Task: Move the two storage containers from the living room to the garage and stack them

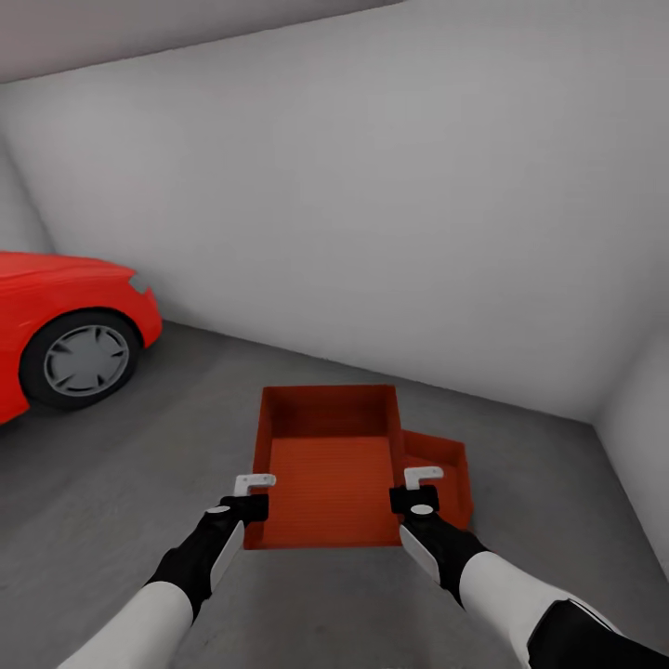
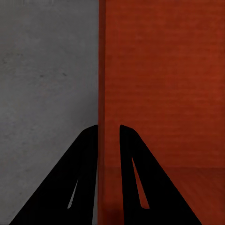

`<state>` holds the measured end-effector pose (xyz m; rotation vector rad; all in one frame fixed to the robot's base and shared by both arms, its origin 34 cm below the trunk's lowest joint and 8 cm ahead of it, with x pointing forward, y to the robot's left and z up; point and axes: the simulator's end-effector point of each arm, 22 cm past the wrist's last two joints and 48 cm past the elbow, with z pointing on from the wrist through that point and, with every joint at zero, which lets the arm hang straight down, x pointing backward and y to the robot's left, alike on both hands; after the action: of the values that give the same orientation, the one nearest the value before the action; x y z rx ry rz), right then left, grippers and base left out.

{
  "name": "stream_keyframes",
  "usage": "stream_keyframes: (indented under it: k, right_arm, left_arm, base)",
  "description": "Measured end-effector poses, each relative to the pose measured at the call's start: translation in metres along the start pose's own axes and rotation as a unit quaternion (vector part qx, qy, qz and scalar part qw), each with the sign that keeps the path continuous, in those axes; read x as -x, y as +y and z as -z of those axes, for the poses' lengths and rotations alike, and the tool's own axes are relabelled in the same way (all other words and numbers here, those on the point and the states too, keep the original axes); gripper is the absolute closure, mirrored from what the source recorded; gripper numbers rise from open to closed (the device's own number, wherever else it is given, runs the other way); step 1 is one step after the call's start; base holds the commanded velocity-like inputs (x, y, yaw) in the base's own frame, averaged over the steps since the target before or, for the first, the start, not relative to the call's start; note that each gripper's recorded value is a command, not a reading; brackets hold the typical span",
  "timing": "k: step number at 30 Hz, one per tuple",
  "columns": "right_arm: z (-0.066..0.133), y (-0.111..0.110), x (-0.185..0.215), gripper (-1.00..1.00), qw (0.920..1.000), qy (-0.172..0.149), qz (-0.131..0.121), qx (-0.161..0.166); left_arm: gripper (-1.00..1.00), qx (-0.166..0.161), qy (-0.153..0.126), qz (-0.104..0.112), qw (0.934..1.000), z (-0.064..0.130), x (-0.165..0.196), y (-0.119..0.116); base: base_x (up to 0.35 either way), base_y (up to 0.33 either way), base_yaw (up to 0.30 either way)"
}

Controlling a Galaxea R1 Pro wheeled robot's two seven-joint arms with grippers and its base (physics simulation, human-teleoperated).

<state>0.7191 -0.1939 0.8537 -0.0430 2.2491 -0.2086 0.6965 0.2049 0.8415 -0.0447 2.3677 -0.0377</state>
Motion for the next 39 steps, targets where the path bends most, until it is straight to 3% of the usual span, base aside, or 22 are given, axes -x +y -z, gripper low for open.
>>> stream_keyframes:
  k: [10, 15, 28, 39]
  right_arm:
    - [0.0003, 0.0001, -0.0009, 1.0, 1.0, 0.001, 0.0, 0.0]
    - [0.0005, 0.0003, -0.0016, 1.0, 1.0, 0.001, -0.001, 0.0]
    - [0.0005, 0.0003, -0.0013, 1.0, 1.0, -0.002, -0.002, -0.001]
    - [0.0005, 0.0001, -0.0014, 1.0, 1.0, -0.001, -0.002, -0.001]
  left_arm:
    - [1.0, 0.0, 0.001, 0.0, 1.0, 0.0002, -0.0007, 0.0]
    - [1.0, 0.0, 0.0, -0.001, 1.0, 0.0003, -0.0008, 0.0002]
    - [1.0, 0.0, -0.002, -0.002, 1.0, 0.0003, -0.0001, 0.0002]
    - [1.0, 0.0, -0.002, -0.002, 1.0, 0.0002, -0.0002, 0.0001]
  base:
    - [0.06, 0.01, -0.284]
    - [0.285, 0.092, -0.239]
    - [0.315, 0.102, -0.028]
    - [0.316, 0.101, -0.225]
